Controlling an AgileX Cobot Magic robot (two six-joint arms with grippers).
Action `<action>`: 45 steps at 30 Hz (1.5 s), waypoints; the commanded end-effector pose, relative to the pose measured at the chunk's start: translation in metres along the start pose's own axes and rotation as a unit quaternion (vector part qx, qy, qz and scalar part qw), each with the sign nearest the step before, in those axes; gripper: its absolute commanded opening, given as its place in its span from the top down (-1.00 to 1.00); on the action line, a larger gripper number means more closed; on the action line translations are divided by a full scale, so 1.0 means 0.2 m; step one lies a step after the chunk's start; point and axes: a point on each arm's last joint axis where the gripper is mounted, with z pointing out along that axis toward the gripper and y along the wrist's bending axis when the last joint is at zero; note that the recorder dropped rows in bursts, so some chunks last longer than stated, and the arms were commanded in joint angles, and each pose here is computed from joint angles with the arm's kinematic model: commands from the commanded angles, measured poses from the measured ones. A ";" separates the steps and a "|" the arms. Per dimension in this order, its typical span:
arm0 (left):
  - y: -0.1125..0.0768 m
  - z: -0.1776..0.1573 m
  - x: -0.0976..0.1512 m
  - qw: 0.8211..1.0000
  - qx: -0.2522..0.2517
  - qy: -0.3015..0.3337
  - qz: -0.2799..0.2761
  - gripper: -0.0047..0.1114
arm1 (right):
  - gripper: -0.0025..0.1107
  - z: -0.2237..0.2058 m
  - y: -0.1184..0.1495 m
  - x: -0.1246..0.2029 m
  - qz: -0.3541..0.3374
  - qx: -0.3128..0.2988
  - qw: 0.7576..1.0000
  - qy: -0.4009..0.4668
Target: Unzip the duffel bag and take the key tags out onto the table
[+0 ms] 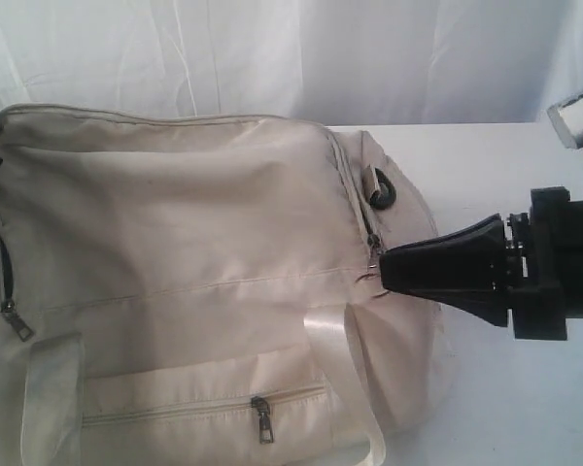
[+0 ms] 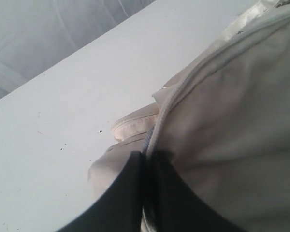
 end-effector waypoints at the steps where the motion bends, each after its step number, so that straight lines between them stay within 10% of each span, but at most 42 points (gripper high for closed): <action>1: -0.02 -0.08 -0.03 0.999 0.011 -0.025 -0.033 0.92 | 0.30 -0.02 -0.01 -0.05 -0.024 0.041 0.999 -0.014; 5: -0.05 -0.15 -0.05 0.997 0.034 -0.045 -0.062 0.92 | -0.03 -0.03 -0.05 -0.10 -0.048 0.093 0.994 -0.041; 17: -0.18 -0.38 -0.11 0.982 0.131 -0.137 -0.017 0.92 | -0.05 -0.04 -0.15 -0.20 -0.144 0.182 0.967 -0.108; 25: -0.08 -0.29 -0.10 0.992 0.039 -0.116 0.034 0.92 | -0.05 -0.01 -0.15 -0.18 -0.151 0.165 0.970 -0.095; 45: 0.05 0.10 -0.19 0.994 0.023 -0.098 0.038 0.92 | -0.05 0.08 -0.37 -0.19 -0.086 0.186 0.977 -0.052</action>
